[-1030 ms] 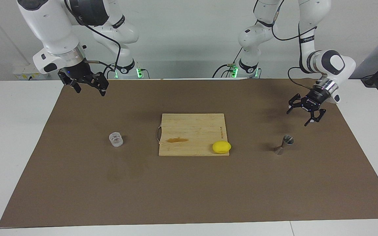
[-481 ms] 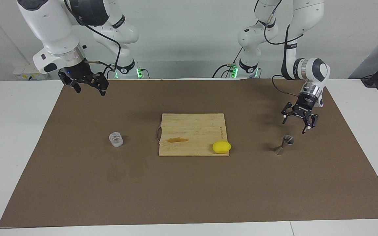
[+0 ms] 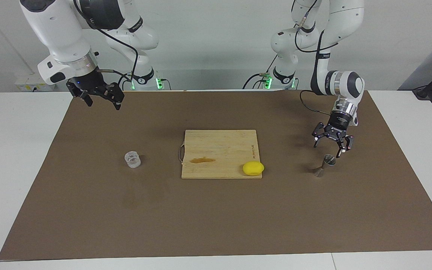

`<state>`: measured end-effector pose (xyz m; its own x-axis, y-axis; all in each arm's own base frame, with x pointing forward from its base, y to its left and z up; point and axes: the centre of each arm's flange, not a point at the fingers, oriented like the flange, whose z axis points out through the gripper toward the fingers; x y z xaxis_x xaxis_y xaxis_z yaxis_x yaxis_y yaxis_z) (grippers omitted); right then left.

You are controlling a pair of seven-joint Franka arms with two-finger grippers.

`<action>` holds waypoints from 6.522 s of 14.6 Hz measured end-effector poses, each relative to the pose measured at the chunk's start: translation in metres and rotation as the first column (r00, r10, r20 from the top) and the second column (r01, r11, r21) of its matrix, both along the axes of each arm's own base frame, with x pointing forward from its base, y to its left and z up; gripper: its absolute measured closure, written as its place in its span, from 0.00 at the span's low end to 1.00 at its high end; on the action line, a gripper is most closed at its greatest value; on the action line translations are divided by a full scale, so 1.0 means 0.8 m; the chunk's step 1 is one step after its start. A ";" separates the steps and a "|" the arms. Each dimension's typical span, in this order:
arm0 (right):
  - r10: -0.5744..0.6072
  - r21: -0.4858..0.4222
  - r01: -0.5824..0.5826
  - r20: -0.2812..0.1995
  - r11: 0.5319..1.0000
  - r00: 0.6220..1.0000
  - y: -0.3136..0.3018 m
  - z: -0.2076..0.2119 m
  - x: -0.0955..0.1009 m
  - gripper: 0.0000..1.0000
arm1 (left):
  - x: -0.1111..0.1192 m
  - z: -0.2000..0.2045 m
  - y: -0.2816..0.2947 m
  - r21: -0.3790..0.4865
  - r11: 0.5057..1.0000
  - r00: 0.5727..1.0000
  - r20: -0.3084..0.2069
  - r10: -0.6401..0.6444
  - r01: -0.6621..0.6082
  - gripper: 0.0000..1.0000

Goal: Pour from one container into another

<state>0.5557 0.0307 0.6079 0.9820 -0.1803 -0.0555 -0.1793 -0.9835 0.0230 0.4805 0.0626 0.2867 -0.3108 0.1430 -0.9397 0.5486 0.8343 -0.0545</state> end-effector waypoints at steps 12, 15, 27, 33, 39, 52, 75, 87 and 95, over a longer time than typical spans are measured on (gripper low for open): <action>0.010 0.000 -0.010 0.000 1.000 1.000 0.007 0.000 -0.001 0.00 | 0.033 -0.003 -0.020 0.009 0.999 0.999 0.014 0.040 -0.041 0.06; 0.009 0.000 -0.009 0.000 1.000 1.000 0.006 0.000 0.000 0.00 | 0.035 -0.001 -0.020 0.010 0.999 0.999 0.017 0.041 -0.041 0.09; -0.062 -0.004 0.062 0.002 0.998 0.998 0.003 0.000 0.000 0.00 | 0.036 0.001 -0.020 0.013 0.999 0.999 0.019 0.044 -0.045 0.34; -0.111 -0.006 0.111 0.002 0.994 0.994 0.000 0.000 0.000 0.00 | 0.036 0.000 -0.019 0.015 0.999 0.999 0.018 0.046 -0.047 0.49; -0.204 -0.011 0.204 0.001 0.979 0.979 -0.014 -0.002 0.001 0.00 | 0.043 0.007 -0.027 0.002 1.000 0.998 0.058 0.016 -0.016 0.49; -0.801 0.089 0.855 -0.313 0.511 0.511 -0.187 -0.142 0.011 0.04 | 0.012 0.125 -0.385 -0.140 0.961 0.969 -0.025 -0.245 0.239 0.49; -0.756 0.073 0.951 -0.590 0.301 0.284 -0.150 -0.440 0.050 0.01 | 0.000 0.026 -0.533 -0.019 0.884 0.884 0.001 -0.468 0.468 0.49; -0.727 0.095 0.951 -0.624 0.294 0.287 -0.127 -0.441 0.045 0.14 | -0.008 0.026 -0.543 -0.016 0.876 0.876 0.001 -0.482 0.482 0.00; -0.727 0.111 0.949 -0.619 0.295 0.299 -0.133 -0.435 0.045 0.50 | -0.004 0.099 -0.526 0.093 0.903 0.905 0.036 -0.423 0.418 0.00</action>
